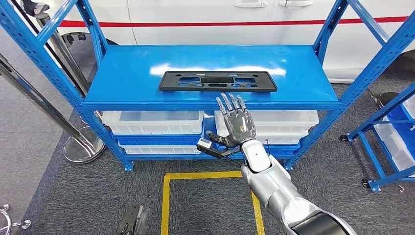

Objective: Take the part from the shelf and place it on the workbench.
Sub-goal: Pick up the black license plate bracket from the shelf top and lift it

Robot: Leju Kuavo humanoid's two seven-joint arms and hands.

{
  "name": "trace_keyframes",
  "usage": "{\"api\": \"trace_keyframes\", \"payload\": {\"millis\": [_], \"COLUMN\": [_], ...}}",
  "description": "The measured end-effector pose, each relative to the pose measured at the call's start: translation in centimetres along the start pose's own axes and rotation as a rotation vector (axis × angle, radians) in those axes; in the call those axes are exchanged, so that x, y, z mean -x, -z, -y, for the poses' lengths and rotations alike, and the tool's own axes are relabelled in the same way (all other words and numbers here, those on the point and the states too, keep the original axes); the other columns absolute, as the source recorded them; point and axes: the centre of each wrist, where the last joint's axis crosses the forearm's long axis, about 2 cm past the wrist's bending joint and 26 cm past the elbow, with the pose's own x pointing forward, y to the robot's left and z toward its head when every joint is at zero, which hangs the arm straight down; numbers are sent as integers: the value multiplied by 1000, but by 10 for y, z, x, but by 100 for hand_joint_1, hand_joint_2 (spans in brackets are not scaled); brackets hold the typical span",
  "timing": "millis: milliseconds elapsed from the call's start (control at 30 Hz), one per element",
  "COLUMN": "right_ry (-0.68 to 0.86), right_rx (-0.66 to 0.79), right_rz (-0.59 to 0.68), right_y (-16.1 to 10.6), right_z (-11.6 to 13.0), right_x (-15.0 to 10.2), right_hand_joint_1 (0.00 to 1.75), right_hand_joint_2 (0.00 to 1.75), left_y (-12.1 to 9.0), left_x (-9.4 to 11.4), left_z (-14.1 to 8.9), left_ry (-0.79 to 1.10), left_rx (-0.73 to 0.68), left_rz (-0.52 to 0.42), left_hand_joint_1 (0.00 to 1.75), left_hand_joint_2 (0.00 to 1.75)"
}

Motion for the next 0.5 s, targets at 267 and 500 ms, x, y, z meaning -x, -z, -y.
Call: {"api": "trace_keyframes", "payload": {"millis": [267, 500], "right_ry": [105, 334], "right_rx": [-2, -11], "right_rz": [-21, -184], "right_y": [1, -4], "right_z": [1, -6], "right_x": [3, 24], "right_hand_joint_1": [0, 0], "right_hand_joint_2": [175, 175], "left_y": [0, -1], "left_x": [0, 2], "left_z": [0, 1], "left_ry": [-3, -5], "left_rx": [1, 8], "left_rz": [-5, -16], "left_hand_joint_1": [0, 0], "left_hand_joint_2": [0, 0]}}
